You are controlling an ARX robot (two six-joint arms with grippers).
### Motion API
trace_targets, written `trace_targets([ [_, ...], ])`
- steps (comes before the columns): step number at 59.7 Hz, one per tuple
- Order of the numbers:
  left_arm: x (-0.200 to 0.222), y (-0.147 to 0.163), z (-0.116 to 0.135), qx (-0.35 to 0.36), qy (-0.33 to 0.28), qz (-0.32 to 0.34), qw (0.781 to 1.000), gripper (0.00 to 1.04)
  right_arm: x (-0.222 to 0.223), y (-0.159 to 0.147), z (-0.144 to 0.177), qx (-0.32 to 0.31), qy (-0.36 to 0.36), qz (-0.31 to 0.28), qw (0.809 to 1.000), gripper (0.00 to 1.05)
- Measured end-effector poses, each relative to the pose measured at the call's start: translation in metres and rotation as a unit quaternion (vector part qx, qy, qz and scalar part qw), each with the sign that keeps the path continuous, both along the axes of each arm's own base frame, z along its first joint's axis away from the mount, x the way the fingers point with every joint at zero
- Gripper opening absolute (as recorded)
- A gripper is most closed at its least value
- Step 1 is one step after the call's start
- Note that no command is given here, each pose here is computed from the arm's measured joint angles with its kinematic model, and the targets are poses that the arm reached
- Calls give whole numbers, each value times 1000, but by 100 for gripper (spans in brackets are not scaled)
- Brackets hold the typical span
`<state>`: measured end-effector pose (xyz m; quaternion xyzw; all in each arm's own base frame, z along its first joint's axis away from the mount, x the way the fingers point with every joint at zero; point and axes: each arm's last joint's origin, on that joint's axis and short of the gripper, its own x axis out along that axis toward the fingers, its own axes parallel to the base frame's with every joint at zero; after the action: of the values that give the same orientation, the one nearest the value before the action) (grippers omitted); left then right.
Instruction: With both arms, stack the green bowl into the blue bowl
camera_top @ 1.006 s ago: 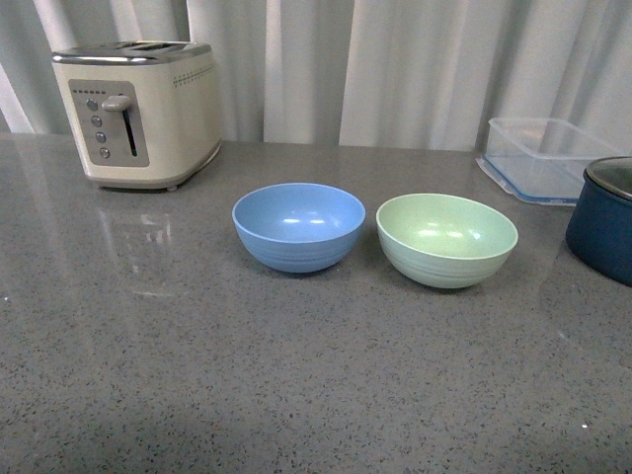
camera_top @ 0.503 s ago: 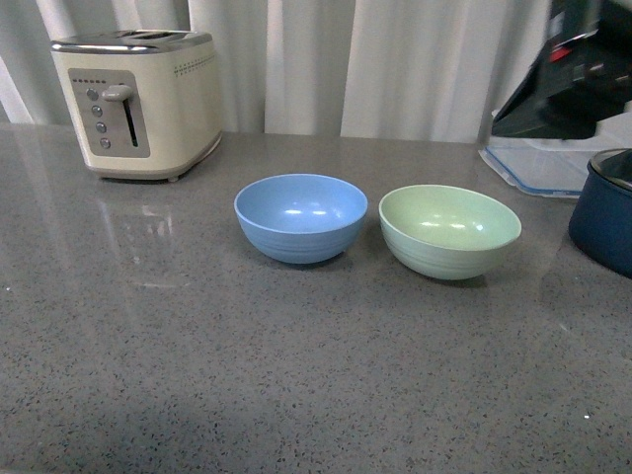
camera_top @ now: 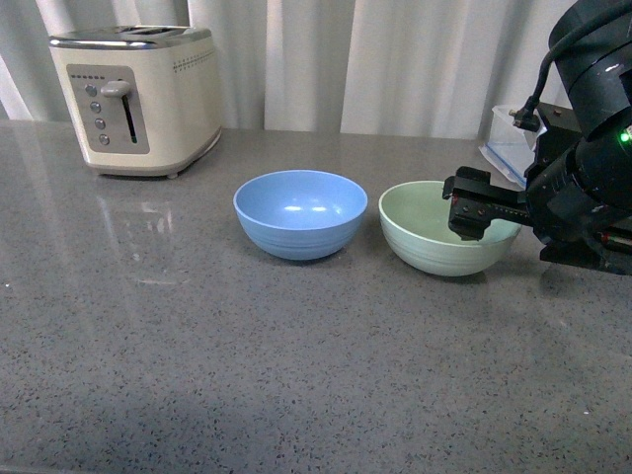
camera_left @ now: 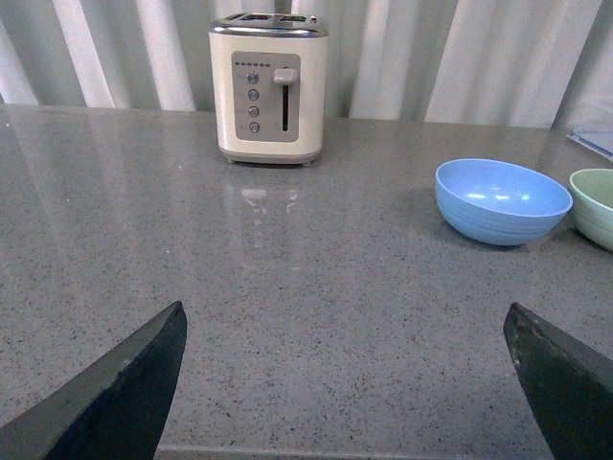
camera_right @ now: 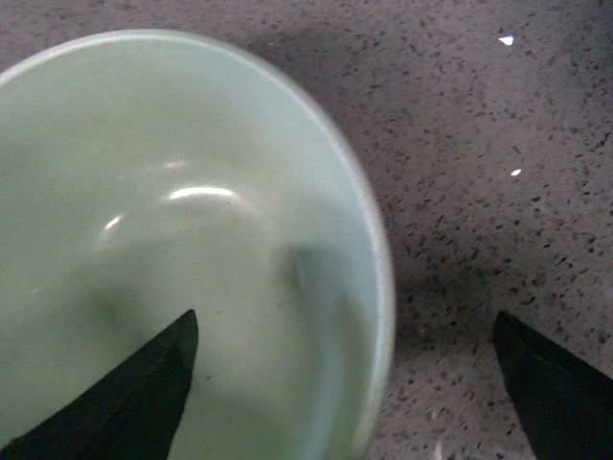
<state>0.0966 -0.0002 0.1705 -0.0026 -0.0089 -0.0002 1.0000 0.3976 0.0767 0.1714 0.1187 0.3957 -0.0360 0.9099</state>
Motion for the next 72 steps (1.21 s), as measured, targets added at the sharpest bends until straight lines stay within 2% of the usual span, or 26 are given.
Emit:
trace_targets([
  [24, 0, 0, 0, 0, 0, 0, 1000, 98, 9, -11, 0, -7, 1, -21, 1000, 25],
  [30, 0, 0, 0, 0, 0, 0, 1000, 98, 9, -14, 0, -8, 0, -25, 1000, 8],
  [33, 0, 0, 0, 0, 0, 0, 1000, 98, 9, -16, 5, -6, -5, -25, 1000, 2],
  [40, 0, 0, 0, 0, 0, 0, 1000, 98, 5, -17, 19, -8, -27, -24, 999, 1],
  [47, 0, 0, 0, 0, 0, 0, 1000, 98, -4, -12, 48, -1, -63, -8, 998, 1],
  [54, 0, 0, 0, 0, 0, 0, 1000, 98, -8, 18, 82, 9, -107, 34, 994, 1],
  [60, 0, 0, 0, 0, 0, 0, 1000, 98, -8, 50, 96, 13, -128, 76, 989, 1],
  [66, 0, 0, 0, 0, 0, 0, 1000, 98, -2, 82, 96, 12, -128, 112, 985, 1],
  [72, 0, 0, 0, 0, 0, 0, 1000, 98, 6, 101, 88, 5, -122, 131, 984, 1],
])
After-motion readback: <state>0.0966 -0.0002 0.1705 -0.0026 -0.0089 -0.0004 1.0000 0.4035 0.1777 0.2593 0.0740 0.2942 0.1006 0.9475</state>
